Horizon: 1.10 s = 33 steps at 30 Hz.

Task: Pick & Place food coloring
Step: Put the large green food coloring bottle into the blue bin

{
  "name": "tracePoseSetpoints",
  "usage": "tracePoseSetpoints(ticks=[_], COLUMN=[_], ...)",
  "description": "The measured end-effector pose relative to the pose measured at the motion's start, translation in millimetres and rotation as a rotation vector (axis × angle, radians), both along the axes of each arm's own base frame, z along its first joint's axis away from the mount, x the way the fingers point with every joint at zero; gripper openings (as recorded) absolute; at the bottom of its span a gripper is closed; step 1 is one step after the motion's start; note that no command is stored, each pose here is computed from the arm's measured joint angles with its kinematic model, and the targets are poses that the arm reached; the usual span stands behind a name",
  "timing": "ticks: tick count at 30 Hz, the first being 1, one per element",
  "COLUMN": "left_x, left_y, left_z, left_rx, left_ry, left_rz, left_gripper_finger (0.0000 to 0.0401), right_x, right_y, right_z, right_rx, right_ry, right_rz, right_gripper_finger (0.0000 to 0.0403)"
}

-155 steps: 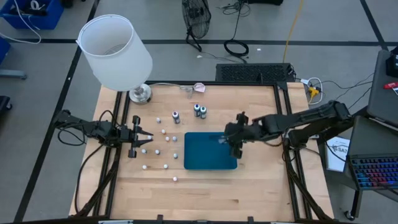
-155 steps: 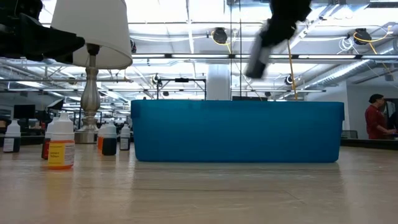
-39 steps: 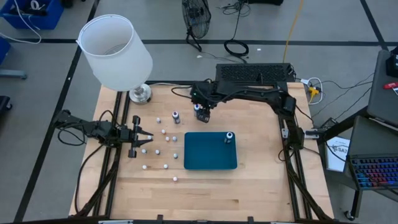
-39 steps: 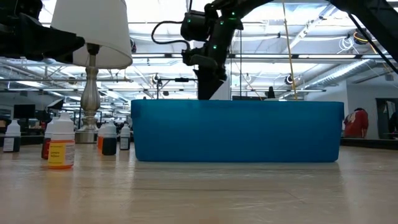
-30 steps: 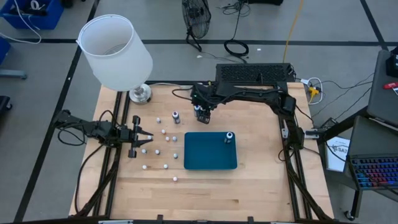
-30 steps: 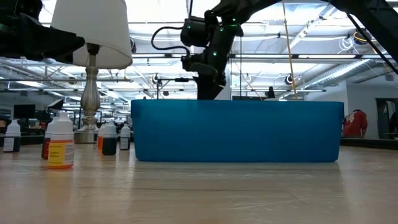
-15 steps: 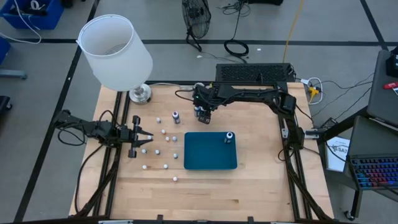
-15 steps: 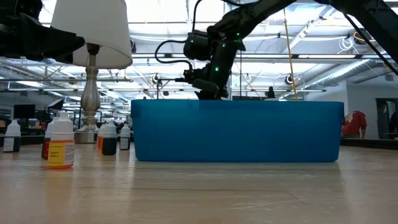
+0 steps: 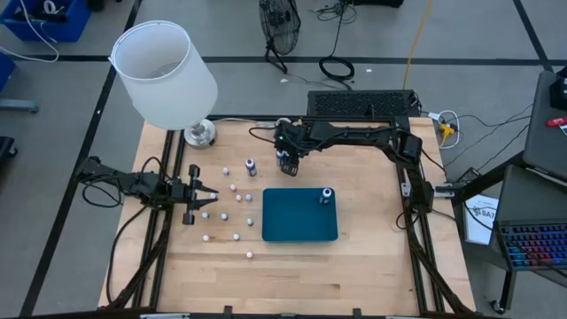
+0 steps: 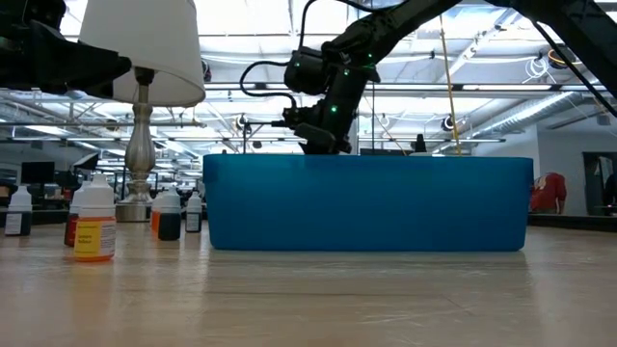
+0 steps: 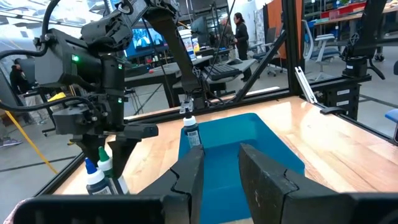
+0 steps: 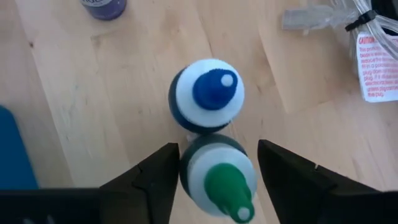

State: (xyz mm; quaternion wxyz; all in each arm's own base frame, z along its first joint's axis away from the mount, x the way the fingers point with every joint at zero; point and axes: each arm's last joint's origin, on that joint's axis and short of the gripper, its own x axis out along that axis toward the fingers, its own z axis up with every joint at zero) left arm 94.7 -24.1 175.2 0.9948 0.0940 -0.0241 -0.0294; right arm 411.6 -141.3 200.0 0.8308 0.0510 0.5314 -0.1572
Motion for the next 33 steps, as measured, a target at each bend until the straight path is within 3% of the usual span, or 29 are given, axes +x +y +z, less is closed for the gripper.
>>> tracePoseSetpoints(ticks=[8, 19, 27, 33], left_x=[0, 0, 0, 0], left_y=[0, 0, 0, 0], left_z=[0, 0, 0, 0], left_rx=[0.000, 0.000, 0.001, 0.000], left_ry=[0.000, 0.000, 0.002, -0.001], left_rz=[0.000, 0.000, 0.000, 0.000], left_gripper_finger=[0.0106, 0.0106, 0.0106, 0.0106], right_x=[0, -4, -15, -31], right_y=[0, 11, 38, 81], right_z=[0, 5, 48, 98], right_rx=[-0.001, 0.010, -0.016, -0.059], right_ry=[-0.001, 0.050, -0.017, -0.126], right_rz=[0.000, 0.024, 0.072, 0.109], right_gripper_finger=[0.0134, 0.0131, 0.0131, 0.0130])
